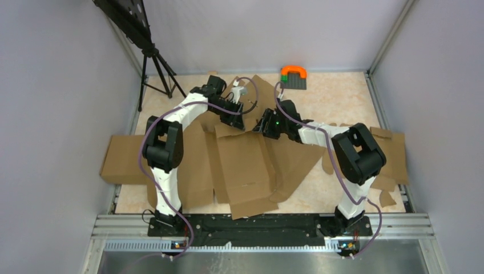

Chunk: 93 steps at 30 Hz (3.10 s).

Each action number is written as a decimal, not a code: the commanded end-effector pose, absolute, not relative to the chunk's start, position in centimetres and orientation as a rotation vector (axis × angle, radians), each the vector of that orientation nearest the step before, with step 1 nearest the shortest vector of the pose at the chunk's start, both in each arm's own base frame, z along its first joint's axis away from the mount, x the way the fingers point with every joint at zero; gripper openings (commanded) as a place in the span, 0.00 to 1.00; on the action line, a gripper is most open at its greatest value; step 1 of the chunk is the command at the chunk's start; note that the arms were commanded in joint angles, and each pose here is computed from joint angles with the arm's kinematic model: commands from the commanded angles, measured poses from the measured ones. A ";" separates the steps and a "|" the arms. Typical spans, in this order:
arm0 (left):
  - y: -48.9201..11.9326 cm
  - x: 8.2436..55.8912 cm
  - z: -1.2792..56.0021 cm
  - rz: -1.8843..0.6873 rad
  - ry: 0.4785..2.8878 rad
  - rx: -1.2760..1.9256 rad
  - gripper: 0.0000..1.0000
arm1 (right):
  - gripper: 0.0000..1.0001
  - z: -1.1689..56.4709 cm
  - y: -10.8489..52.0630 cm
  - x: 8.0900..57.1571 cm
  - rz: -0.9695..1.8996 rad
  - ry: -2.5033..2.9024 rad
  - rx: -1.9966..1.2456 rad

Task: Fold the paper box
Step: Fold the paper box at the center of the board.

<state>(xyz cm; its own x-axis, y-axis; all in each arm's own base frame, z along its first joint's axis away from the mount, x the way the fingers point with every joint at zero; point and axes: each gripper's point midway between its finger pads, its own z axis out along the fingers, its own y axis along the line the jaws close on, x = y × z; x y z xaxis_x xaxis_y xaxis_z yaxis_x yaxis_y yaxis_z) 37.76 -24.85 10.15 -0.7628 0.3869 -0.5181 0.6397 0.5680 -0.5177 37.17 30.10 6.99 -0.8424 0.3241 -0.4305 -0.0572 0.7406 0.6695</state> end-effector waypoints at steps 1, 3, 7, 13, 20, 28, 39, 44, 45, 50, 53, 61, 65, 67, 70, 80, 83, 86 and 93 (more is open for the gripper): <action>-24.8 38.1 9.5 -0.989 2.467 0.837 0.38 | 0.52 9.7 30.9 39.2 0.985 2.309 0.163; -24.8 38.2 9.5 -0.990 2.467 0.834 0.38 | 0.54 10.1 31.1 39.3 1.000 2.297 0.158; -24.8 38.2 9.3 -0.989 2.477 0.827 0.37 | 0.73 11.1 31.3 39.3 1.033 2.261 0.145; -24.8 38.2 9.3 -0.987 2.480 0.821 0.38 | 0.76 11.2 31.8 40.4 1.058 2.257 0.164; -24.8 38.1 9.4 -0.993 2.478 0.813 0.38 | 0.49 10.0 32.5 41.1 1.061 2.287 0.140; -24.6 39.1 12.0 -0.940 2.434 0.774 0.48 | 0.48 9.7 31.9 40.8 1.008 2.295 0.101; -23.3 40.7 16.8 -0.821 2.290 0.678 0.67 | 0.42 9.0 32.0 41.0 0.983 2.314 0.075; -22.4 40.9 15.6 -0.766 2.361 0.665 0.65 | 0.49 9.5 32.4 41.3 1.002 2.296 0.065; -22.3 41.0 15.0 -0.757 2.388 0.666 0.63 | 0.49 9.8 32.4 41.4 1.001 2.291 0.065; -22.2 40.8 12.6 -0.772 2.446 0.665 0.50 | 0.48 10.3 32.5 41.5 1.013 2.280 0.060; -22.6 40.6 11.6 -0.812 2.458 0.675 0.39 | 0.54 10.4 32.7 41.7 1.015 2.280 0.067; -22.6 39.8 10.3 -0.847 2.488 0.688 0.30 | 0.69 10.3 33.8 42.9 1.052 2.299 0.082; -22.7 39.7 10.3 -0.854 2.484 0.691 0.29 | 0.64 9.4 34.3 42.8 1.053 2.324 0.060; -22.9 39.6 10.5 -0.871 2.478 0.698 0.28 | 0.64 8.7 34.2 42.7 1.034 2.344 0.061; -22.9 39.6 10.3 -0.868 2.483 0.699 0.28 | 0.49 7.8 34.2 42.6 1.027 2.372 0.056; -22.1 40.6 16.5 -0.765 2.373 0.634 0.53 | 0.45 7.8 33.9 42.3 1.011 2.363 0.051; -21.0 40.5 18.5 -0.681 2.353 0.584 0.56 | 0.44 7.9 33.9 42.4 1.014 2.360 0.049; -18.3 40.4 20.0 -0.517 2.362 0.436 0.63 | 0.44 8.0 34.0 42.4 1.019 2.357 0.046; -8.0 36.5 22.0 -0.129 2.280 -0.115 0.80 | 0.44 8.3 34.1 42.6 1.013 2.358 0.032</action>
<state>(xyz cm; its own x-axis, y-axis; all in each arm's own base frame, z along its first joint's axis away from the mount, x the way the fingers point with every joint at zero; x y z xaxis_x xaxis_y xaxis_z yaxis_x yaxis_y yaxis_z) 38.29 -14.67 20.52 -0.7142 0.0892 -0.6942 0.3111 0.9289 -0.2007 42.00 33.75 7.21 -0.8527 0.2547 -0.4561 -0.1572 0.7075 0.6890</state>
